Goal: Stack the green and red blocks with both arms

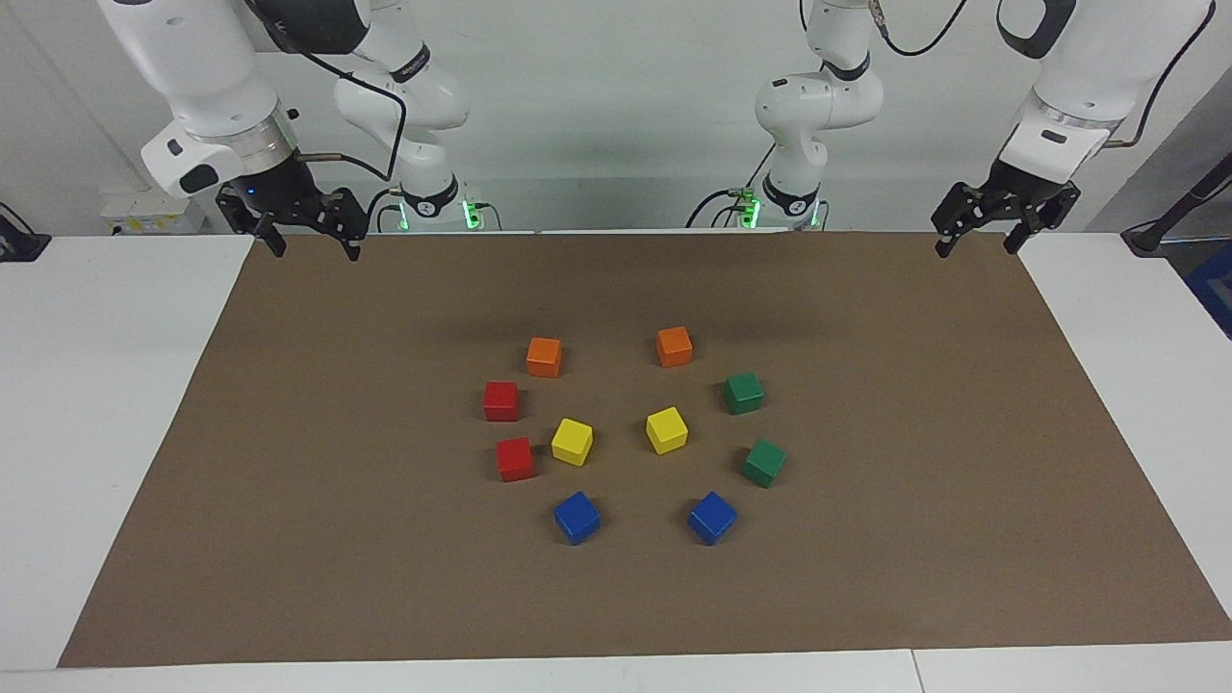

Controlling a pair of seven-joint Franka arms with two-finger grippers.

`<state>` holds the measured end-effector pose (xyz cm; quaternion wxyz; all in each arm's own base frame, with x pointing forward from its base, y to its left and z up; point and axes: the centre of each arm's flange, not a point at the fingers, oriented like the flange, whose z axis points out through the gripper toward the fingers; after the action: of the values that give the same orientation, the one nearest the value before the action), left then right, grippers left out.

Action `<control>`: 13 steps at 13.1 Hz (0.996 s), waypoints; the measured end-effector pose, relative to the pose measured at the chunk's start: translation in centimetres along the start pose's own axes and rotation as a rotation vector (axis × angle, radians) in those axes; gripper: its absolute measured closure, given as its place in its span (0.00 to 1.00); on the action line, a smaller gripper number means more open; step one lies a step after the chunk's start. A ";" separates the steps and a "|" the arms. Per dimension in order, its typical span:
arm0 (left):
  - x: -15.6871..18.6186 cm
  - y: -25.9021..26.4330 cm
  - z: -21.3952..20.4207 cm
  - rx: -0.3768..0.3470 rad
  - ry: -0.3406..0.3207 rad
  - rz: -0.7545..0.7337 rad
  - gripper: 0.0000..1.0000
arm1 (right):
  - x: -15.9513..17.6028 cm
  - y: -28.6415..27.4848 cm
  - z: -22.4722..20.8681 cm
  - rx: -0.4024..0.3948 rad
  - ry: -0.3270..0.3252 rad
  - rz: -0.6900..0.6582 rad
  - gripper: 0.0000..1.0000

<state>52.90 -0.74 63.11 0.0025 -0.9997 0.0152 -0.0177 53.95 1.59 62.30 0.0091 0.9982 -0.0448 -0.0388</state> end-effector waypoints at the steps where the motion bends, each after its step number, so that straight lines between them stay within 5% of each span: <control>1: 0.0 0.0 0.0 0.000 0.000 0.000 0.00 | 0.0 0.0 0.0 0.000 0.000 0.000 0.00; 13: -0.3 3.7 3.0 -0.009 0.009 0.060 0.00 | -0.1 -4.0 0.7 -0.016 0.011 0.002 0.00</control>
<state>52.56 -4.37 60.07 -0.0016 -0.9987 0.0453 -0.0221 54.12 5.59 61.57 0.0176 0.9982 -0.0454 -0.0337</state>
